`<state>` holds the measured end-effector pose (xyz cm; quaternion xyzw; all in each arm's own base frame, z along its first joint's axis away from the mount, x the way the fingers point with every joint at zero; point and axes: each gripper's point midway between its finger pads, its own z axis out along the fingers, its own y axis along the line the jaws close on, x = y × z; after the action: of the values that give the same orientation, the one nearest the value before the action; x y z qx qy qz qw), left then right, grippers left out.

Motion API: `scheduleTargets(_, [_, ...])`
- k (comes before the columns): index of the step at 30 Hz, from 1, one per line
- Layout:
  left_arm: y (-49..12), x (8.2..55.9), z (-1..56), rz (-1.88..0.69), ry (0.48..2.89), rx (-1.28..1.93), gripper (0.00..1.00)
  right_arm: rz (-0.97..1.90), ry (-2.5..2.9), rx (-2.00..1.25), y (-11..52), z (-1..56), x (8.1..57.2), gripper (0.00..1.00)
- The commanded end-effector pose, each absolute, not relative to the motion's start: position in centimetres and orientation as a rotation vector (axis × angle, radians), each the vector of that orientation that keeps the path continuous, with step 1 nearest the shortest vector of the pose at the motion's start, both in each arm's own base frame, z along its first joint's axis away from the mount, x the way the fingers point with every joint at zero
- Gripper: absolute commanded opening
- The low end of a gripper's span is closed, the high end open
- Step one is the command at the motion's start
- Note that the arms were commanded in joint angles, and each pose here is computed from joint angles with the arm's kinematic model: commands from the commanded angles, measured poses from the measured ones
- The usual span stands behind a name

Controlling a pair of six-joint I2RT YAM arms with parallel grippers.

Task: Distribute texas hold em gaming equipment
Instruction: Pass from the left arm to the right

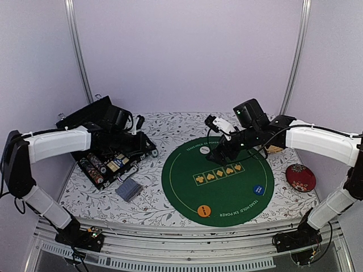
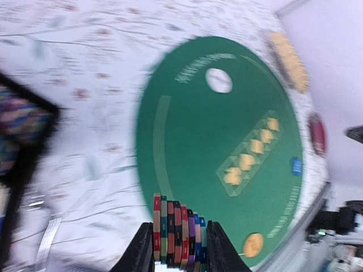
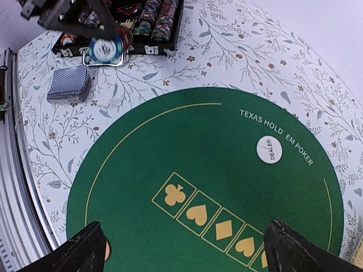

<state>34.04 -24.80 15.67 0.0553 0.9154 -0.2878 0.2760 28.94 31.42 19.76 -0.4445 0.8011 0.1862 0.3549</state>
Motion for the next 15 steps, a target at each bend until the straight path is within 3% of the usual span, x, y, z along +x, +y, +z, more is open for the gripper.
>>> scheduleTargets(1, [-32.5, 33.8, 17.2, -1.228, 2.312, 0.154, 0.0, 0.545, 1.95, -1.152, 34.2, 22.2, 30.1, 0.99])
scheduleTargets(9, [-38.6, 32.3, 14.7, -1.609, 2.293, 0.087, 0.0, 0.585, 1.871, -1.315, 38.1, 19.8, 30.4, 0.99])
scheduleTargets(15, [-40.1, 31.5, 13.7, -1.703, 2.297, 0.07, 0.0, 0.678, 1.781, -1.449, 39.8, 17.6, 29.0, 0.99])
